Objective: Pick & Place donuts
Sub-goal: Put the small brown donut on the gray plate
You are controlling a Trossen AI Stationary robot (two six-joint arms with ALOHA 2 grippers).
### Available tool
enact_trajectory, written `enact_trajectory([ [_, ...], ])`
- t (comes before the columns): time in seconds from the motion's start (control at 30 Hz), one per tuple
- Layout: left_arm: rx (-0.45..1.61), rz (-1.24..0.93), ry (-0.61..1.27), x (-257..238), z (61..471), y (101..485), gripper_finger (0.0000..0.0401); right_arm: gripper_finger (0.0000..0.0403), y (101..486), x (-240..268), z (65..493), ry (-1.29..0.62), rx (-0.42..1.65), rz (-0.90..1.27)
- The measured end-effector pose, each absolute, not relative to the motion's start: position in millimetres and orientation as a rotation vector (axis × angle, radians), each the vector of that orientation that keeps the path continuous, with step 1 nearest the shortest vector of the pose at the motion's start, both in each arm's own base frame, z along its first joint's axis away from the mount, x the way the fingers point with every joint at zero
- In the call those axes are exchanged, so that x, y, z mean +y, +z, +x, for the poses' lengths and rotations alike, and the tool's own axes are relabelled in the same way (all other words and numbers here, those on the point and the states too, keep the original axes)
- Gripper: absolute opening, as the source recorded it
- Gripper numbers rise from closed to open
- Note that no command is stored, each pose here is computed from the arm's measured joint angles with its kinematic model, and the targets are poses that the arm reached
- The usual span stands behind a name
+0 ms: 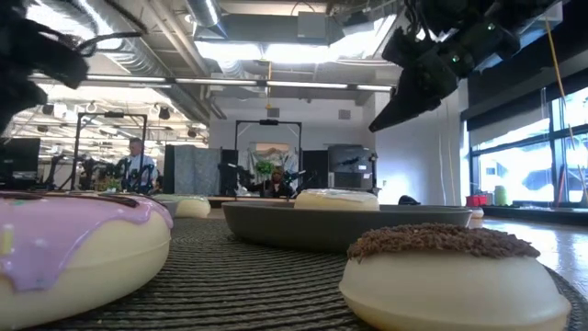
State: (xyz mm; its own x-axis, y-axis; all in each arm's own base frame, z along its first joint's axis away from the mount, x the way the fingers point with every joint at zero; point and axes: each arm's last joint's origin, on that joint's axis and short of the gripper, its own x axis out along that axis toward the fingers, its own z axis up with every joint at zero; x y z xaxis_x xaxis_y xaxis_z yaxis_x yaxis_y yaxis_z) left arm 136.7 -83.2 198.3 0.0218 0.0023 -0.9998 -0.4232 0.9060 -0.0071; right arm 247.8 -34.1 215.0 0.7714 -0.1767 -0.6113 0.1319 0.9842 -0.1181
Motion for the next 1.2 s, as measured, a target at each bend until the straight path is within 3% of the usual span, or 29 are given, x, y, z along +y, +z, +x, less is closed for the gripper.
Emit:
enact_trajectory([
  [0.23, 1.568, -0.219, 0.327, -102, 135, 185, 0.0225, 0.0132, 207, -35, 252, -0.158, 0.704, -0.089],
  [0.6, 1.57, -0.201, 0.353, -112, 147, 168, 0.0223, 0.0132, 207, -35, 253, -0.158, 0.696, -0.091],
  [1.2, 1.623, -0.155, 0.392, -118, 154, 150, 0.013, 0.0132, 207, -35, 253, -0.156, 0.697, -0.095],
])
